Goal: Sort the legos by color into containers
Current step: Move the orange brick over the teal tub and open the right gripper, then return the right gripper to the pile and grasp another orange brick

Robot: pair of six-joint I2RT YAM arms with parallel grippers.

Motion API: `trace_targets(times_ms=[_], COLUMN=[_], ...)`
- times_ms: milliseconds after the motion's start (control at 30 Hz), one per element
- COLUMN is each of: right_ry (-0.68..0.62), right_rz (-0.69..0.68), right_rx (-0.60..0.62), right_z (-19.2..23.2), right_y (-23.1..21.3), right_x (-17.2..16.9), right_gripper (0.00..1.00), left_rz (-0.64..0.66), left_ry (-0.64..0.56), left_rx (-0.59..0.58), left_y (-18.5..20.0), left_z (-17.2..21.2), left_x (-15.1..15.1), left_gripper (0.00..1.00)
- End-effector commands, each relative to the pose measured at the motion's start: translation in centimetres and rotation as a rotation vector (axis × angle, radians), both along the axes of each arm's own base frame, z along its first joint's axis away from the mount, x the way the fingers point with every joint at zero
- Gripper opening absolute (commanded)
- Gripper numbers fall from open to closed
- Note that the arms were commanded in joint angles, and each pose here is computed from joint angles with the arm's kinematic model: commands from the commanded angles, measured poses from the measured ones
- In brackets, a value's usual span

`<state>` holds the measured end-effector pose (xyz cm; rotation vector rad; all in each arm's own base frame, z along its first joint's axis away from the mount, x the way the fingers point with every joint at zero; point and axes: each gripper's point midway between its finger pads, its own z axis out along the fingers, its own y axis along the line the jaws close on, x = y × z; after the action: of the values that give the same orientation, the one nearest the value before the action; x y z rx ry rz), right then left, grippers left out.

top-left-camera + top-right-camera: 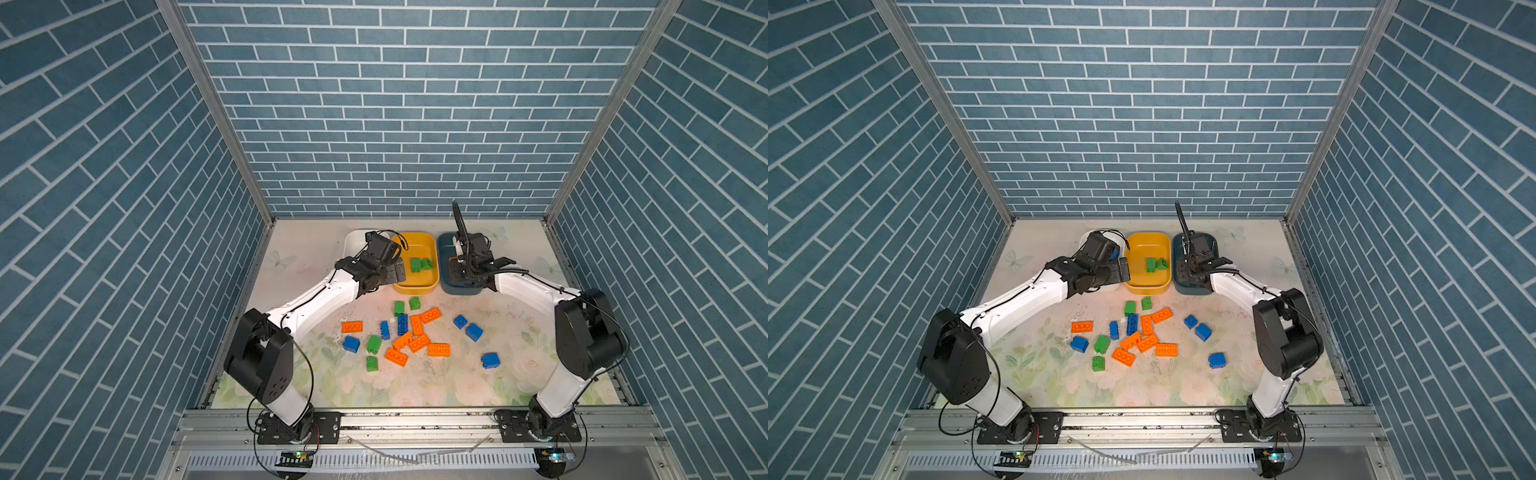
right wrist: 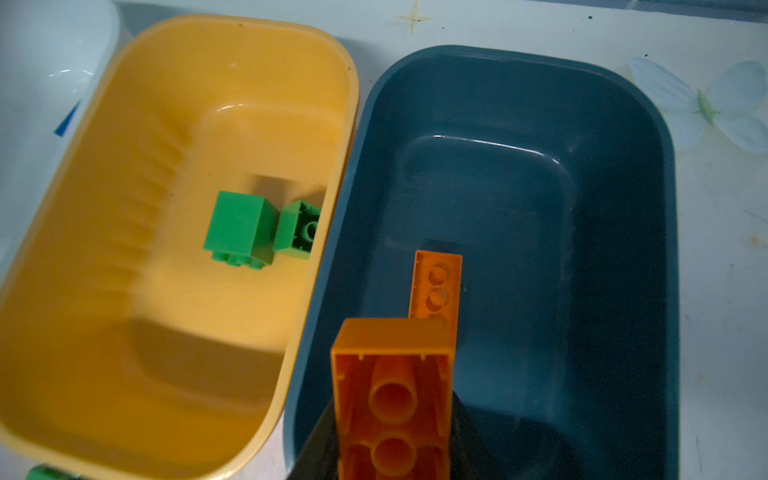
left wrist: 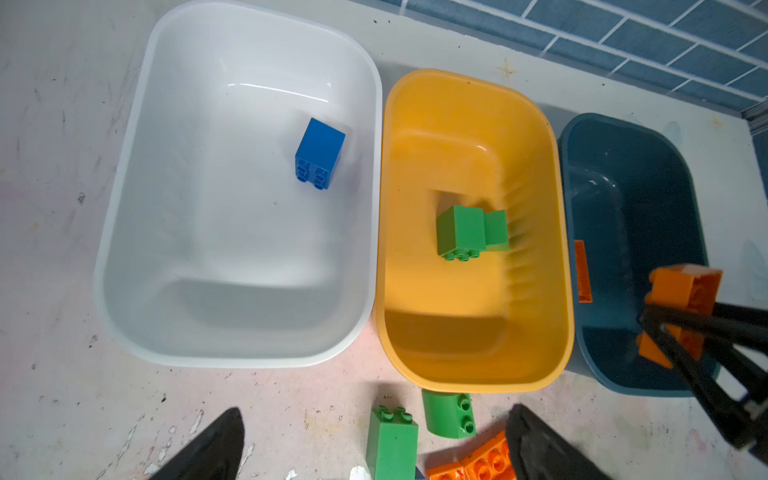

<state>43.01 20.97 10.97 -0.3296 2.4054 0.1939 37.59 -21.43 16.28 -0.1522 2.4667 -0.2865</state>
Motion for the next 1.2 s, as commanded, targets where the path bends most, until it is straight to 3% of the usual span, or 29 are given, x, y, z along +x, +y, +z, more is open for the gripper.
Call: trace_targets(times_ms=[0,267,567,633,667,833,1000,1167], right_ry=[-0.045,-0.029,-0.067,-0.077,-0.081,-0.109,-0.105,-0.014], right_rz=[-0.014,-0.011,0.003,0.044,0.073,0.413,0.749,1.021], right_rx=[-0.034,-0.032,-0.039,-0.005,0.015,0.08,0.004,-0.048], right_z=[1.2,1.6,3.4,3.8,4.0,3.7,1.9,-0.2], right_y=[0.0,0.2,-1.1,-0.6,-0.2,3.3,4.8,5.7], right_x=[2.4,2.7,0.4,-0.5,-1.1,-6.1,-11.4,-15.9], right_gripper=[0.32,0.57,0.7,0.99,0.99,0.98,0.98,0.98], left_rz=[-0.008,0.001,0.036,0.035,0.033,0.034,0.078,0.112], left_ry=[-0.002,0.006,-0.007,-0.008,-0.009,0.004,0.005,-0.006], left_rx=[0.055,0.058,0.127,0.129,0.128,0.116,0.088,0.07], left_y=[0.8,1.0,2.4,2.4,2.4,2.4,3.3,4.4], left_z=[0.7,0.4,0.9,0.9,0.9,0.5,0.3,0.5], left_x=[-0.5,-0.7,-0.6,-0.6,-0.6,-0.6,-0.7,-1.0], left_gripper=[0.99,0.99,0.99,0.99,0.99,0.99,0.99,0.99])
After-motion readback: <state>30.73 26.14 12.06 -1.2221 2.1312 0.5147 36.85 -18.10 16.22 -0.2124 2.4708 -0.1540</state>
